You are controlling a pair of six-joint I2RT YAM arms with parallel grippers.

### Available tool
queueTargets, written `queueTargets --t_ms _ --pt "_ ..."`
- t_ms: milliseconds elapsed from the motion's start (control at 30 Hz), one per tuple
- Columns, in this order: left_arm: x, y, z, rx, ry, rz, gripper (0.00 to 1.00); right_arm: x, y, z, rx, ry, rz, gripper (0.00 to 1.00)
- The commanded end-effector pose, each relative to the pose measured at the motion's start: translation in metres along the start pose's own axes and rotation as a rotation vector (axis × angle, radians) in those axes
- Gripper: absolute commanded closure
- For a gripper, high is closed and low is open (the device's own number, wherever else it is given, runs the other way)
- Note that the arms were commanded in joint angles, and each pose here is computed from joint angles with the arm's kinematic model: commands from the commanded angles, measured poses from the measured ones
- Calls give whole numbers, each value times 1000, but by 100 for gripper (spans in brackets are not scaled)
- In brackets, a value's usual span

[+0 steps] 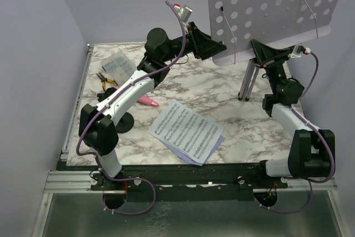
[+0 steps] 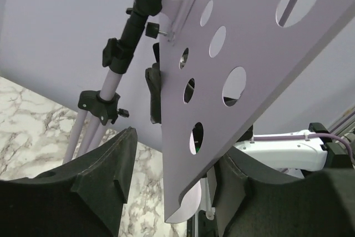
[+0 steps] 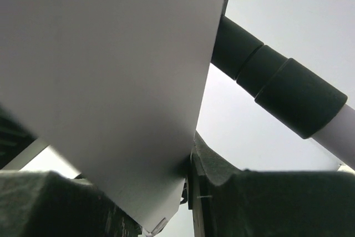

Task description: Set up the instrument practice props

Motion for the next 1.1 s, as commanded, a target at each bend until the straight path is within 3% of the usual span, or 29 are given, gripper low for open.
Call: queueTargets --t_ms 0,133,333,433,567,633,767,867,1067 --pt "-6 7 17 -15 -28 8 46 23 78 -8 -312 53 -172 99" --pt "-5 1 29 15 -16 20 53 25 79 -8 -262 56 -190 99" --pt "-13 1 34 -4 -9 62 86 31 68 -12 -152 92 -192 98" --pt "-16 -2 31 -8 -11 102 100 36 62 -17 -60 120 -218 82" --pt "-20 -2 27 -35 -14 155 100 42 54 -26 158 163 -312 42" --pt "-24 -4 26 -33 -15 172 100 39 49 -34 306 161 -402 29" --pt "-27 -11 27 5 -9 185 100 34 48 -61 469 141 -612 14" --pt "-29 -13 26 7 -5 204 100 30 49 -81 589 153 -737 14" --pt "-35 -22 24 33 0 219 100 -3 40 -103 814 -1 -899 5"
Point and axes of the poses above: each gripper's point midway between its finger pads, its own z axis out along the fingers, its own y axis along the line the jaws close on, x = y × z, the point moved 5 cm from there along -z, back along the fingers, and after that the axes turned 13 degrees about z, right-handed, at the moved point
